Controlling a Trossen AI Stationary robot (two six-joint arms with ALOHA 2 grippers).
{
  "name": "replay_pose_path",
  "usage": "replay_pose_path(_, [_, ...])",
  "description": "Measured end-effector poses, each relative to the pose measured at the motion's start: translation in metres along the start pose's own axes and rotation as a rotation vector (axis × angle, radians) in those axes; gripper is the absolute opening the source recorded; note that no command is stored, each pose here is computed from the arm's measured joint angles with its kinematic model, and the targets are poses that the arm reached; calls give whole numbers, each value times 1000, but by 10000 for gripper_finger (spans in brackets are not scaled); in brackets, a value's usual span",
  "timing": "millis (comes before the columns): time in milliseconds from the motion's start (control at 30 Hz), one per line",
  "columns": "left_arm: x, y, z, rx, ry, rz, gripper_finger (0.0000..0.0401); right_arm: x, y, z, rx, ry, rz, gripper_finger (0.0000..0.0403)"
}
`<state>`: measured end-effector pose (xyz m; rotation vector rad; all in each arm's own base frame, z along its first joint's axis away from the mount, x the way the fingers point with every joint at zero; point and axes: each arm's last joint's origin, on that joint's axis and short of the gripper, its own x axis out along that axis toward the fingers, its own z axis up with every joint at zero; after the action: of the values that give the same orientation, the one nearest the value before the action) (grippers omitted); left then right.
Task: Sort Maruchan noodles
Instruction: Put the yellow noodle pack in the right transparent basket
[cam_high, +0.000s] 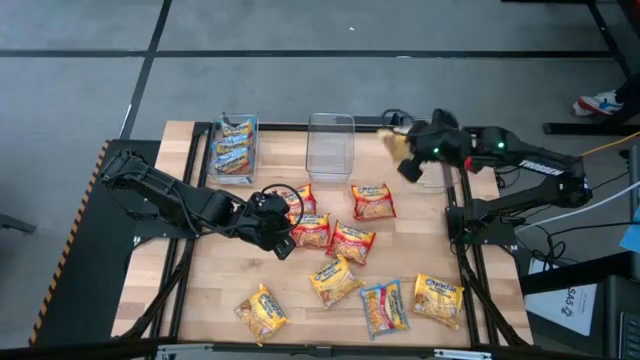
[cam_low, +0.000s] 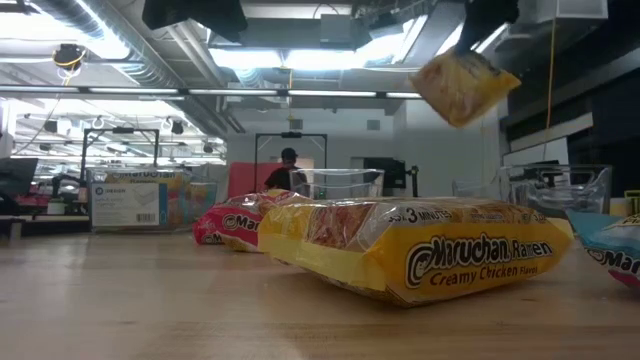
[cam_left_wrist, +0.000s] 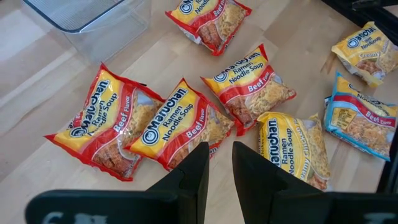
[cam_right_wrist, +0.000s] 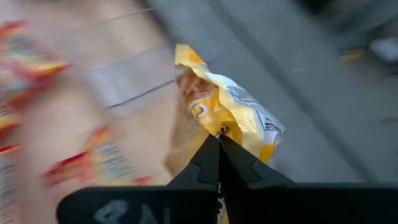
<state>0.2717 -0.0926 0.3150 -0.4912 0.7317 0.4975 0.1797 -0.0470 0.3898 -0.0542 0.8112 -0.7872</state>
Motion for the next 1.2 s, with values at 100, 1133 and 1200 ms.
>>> replay_pose_path(100, [0, 0, 0, 0, 0, 0, 65, 0, -15, 5, -19, -9, -118, 0])
replay_pose_path(1133, [0, 4, -3, 27, 27, 40, 65, 160, -119, -47, -450, 694, -27, 0])
replay_pose_path(1200, [0, 5, -3, 29, 29, 42, 65, 161, -119, -46, -443, 685, -36, 0])
